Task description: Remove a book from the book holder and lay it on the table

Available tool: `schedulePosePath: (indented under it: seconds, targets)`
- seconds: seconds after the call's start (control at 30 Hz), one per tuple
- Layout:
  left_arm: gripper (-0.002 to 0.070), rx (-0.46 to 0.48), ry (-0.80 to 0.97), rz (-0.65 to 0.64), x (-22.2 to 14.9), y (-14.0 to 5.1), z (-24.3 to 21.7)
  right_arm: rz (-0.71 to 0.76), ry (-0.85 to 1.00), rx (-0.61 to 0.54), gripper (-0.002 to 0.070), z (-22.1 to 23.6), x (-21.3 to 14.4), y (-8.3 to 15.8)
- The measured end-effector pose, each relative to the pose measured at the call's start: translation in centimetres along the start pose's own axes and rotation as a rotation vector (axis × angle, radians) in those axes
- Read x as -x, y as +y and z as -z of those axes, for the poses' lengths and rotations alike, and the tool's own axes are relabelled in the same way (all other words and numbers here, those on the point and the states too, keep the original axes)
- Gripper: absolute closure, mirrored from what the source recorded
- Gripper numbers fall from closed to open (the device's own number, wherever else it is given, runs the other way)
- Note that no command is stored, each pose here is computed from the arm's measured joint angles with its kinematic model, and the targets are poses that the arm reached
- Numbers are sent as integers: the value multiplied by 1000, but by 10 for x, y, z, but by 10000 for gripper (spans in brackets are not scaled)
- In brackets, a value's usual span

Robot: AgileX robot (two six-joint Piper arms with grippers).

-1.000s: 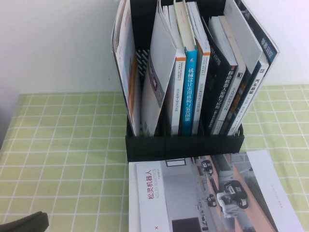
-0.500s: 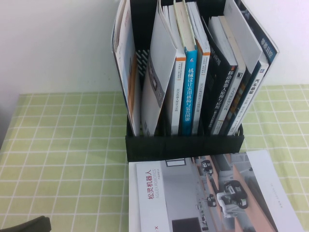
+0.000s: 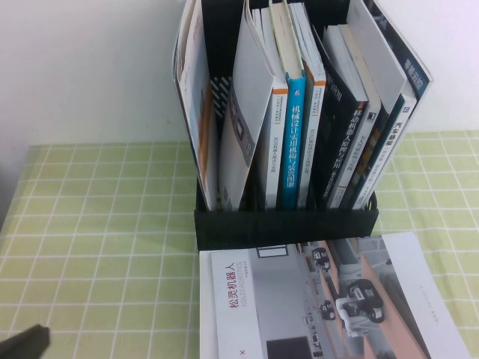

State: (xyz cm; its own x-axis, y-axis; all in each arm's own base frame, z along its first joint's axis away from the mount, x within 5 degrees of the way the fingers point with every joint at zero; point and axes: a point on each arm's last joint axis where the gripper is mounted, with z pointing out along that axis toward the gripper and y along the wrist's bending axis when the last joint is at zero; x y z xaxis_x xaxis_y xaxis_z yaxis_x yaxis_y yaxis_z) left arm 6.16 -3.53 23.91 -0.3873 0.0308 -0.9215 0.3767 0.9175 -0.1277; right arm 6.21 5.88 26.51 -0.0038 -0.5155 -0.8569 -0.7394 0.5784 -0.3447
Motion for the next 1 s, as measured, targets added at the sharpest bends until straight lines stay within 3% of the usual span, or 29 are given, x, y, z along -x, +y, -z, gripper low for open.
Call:
schedulePosePath:
  seconds: [0.17,0.3,0.47,0.63,1.0]
  targets:
    - [678,212,-126,-302,-8,13,13,0,1,0,678,0,0,0]
    - [678,298,-183,-397,-24,21,10,0,0,1,678,0,0,0]
    - [678,375,-310,-375,-39,29,2,0,-2,1,678,0,0,0]
    - [678,427,-497,-282,-28,33,9,1,0,2,678,0,-1,0]
    - [678,431,-509,-333,-27,31,9,2,4,3,678,-1,-2,1]
